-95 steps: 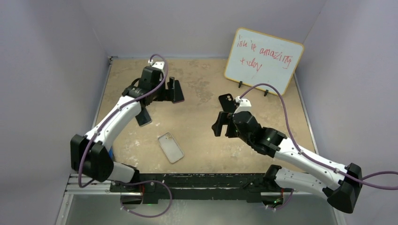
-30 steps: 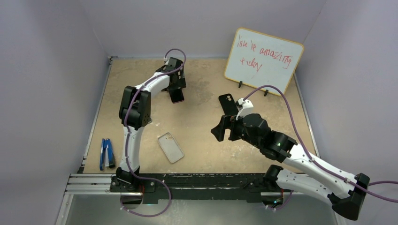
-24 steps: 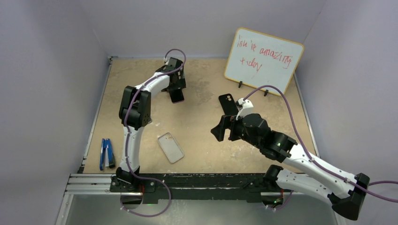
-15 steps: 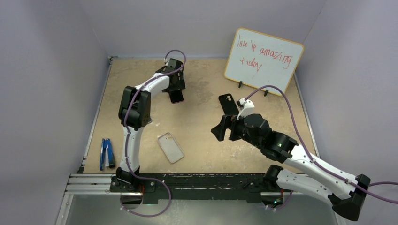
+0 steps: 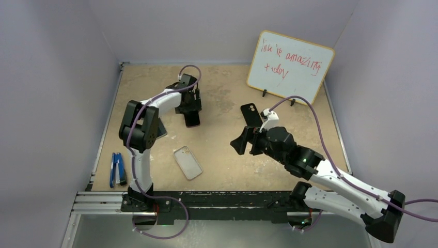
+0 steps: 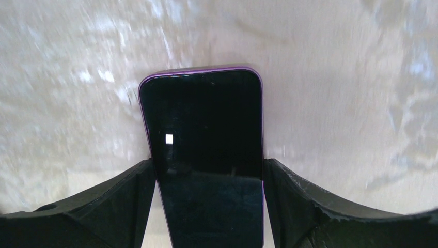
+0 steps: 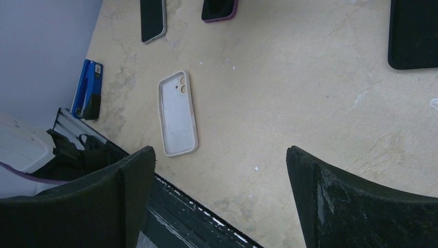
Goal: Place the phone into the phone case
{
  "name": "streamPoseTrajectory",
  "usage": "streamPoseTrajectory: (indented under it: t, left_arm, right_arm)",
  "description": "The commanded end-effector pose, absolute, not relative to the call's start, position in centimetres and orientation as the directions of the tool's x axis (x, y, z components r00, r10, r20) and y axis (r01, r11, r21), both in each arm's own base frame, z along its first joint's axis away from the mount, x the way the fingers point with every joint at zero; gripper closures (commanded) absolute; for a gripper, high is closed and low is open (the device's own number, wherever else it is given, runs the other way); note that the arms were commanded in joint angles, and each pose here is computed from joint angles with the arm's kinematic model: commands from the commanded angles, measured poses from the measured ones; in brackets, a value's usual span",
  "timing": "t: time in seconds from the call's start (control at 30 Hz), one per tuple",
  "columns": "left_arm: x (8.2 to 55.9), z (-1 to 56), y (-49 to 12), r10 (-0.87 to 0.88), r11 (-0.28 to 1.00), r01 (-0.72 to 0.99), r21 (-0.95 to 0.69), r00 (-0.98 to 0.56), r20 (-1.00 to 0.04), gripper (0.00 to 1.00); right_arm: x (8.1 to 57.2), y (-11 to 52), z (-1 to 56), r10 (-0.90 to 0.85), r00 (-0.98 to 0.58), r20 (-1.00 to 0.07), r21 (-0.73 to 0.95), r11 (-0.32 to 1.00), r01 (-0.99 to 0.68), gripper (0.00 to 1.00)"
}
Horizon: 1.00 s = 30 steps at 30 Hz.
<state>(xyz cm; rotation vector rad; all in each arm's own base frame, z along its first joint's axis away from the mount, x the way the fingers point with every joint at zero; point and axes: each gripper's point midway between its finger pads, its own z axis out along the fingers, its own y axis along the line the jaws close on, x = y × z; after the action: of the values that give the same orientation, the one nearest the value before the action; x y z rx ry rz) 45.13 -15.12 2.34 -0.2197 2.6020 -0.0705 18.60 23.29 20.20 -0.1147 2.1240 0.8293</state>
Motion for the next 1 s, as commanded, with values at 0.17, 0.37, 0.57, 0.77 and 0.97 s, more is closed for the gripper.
streamPoseTrajectory:
  t: [0.17,0.37,0.57,0.77,0.97]
  left_arm:
    - [38.0,3.4,-19.7,-0.204,0.942,-0.058,-0.329,-0.879,-0.430,0.44]
    - [34.7,4.5,-22.4,-0.236,0.868,-0.011,-0.497,-0.889,-0.392,0.46]
    - [32.8,6.4,-24.2,-0.266,0.787,0.024,-0.617,-0.888,-0.375,0.48]
    - [31.2,8.5,-25.9,-0.284,0.708,0.063,-0.703,-0.887,-0.365,0.49]
    - [29.9,9.2,-26.6,-0.278,0.671,0.085,-0.736,-0.892,-0.357,0.51]
  right_arm:
    - [19.4,25.5,16.3,0.269,-0.705,-0.656,0.601,0.752,-0.272,0.10]
    - [20.1,26.3,12.9,0.294,-0.737,-0.609,0.612,0.765,-0.201,0.20]
    - [20.6,27.1,10.3,0.355,-0.752,-0.555,0.653,0.747,-0.129,0.32]
    - [22.1,28.7,11.5,0.374,-0.717,-0.589,0.673,0.718,-0.178,0.40]
    - [22.4,30.3,10.8,0.351,-0.744,-0.569,0.681,0.707,-0.187,0.44]
